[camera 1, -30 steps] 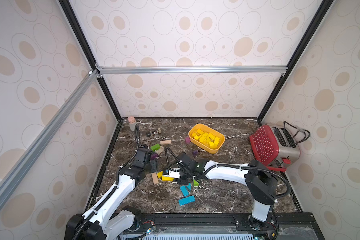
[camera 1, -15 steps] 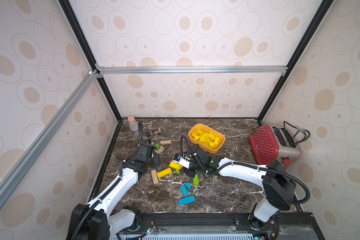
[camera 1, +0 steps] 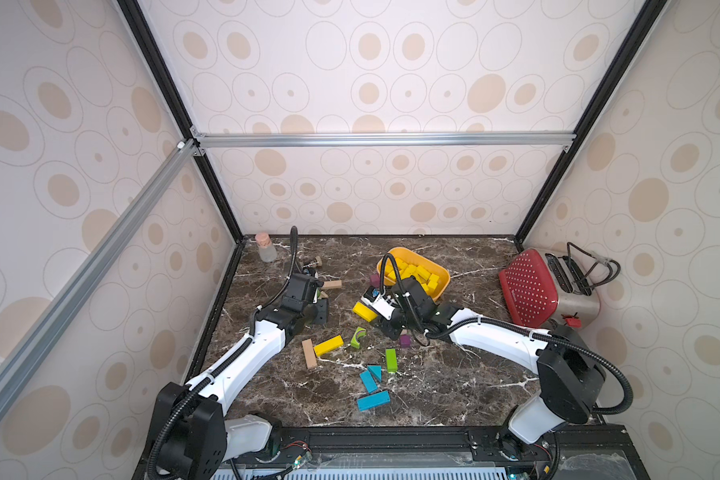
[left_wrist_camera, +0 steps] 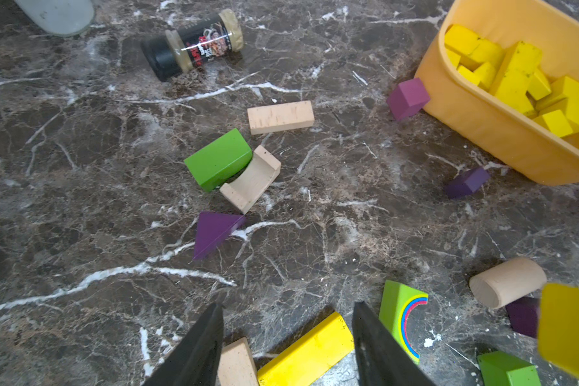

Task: Pick out the yellow building blocks
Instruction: Place the building block in the storage box, then pick up the building block from the center of the board, then place the building block in the storage box.

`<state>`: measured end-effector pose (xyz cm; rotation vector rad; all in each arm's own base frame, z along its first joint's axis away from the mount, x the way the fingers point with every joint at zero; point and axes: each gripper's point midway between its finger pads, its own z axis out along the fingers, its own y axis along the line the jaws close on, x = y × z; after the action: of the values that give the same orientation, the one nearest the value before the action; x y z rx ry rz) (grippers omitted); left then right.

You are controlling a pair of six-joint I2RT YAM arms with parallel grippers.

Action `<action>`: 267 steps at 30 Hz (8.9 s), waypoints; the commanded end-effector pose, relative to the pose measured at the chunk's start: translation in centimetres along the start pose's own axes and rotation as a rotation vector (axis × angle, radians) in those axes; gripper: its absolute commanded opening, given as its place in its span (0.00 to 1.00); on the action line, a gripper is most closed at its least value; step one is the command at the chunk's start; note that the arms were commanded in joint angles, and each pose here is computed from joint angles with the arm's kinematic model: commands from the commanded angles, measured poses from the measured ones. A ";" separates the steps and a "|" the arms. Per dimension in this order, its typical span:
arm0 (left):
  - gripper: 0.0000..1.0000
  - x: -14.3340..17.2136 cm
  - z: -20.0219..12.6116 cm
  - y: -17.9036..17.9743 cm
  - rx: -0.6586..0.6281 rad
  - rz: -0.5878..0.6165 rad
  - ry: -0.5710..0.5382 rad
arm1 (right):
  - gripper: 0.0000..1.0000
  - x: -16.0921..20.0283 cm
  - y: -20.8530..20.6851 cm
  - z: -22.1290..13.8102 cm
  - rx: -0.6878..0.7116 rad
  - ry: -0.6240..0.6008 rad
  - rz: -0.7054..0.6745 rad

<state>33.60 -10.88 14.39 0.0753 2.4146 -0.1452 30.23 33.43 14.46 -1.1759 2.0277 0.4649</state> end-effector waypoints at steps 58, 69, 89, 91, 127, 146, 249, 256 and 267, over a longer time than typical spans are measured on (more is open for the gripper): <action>0.59 -8.5 8.4 -16.2 0.241 0.241 -0.025 | 0.00 8.9 -21.4 -2.7 0.451 0.052 0.629; 0.59 -8.4 8.2 -16.9 0.263 0.285 -0.030 | 0.59 8.8 -21.8 -1.6 0.414 0.043 0.661; 0.59 -8.5 7.7 -16.9 0.270 0.304 -0.040 | 0.58 6.3 -20.3 -2.5 0.317 -0.025 0.637; 0.59 -8.6 7.1 -16.8 0.273 0.316 -0.048 | 0.58 5.8 -19.8 -2.9 0.295 -0.053 0.642; 0.62 5.3 -1.2 -4.3 0.027 0.183 0.108 | 0.55 -2.9 -0.7 -1.9 0.090 -0.112 0.391; 0.66 10.2 2.7 -4.3 0.044 0.198 0.350 | 0.58 -1.7 3.4 -0.4 0.007 -0.067 0.393; 0.25 4.5 4.6 -4.2 0.026 0.205 0.366 | 0.56 0.4 3.1 -2.6 0.187 -0.112 0.322; 0.25 -0.3 5.3 -6.5 0.072 0.198 0.286 | 0.56 1.0 0.0 -3.9 0.252 -0.096 0.363; 0.25 -8.7 9.5 -12.8 0.159 0.250 0.125 | 0.56 4.7 -6.7 -5.4 0.374 -0.067 0.470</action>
<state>43.20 -22.49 11.81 0.3997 2.5765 -0.1976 32.23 25.17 14.58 -0.4646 2.2163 0.3338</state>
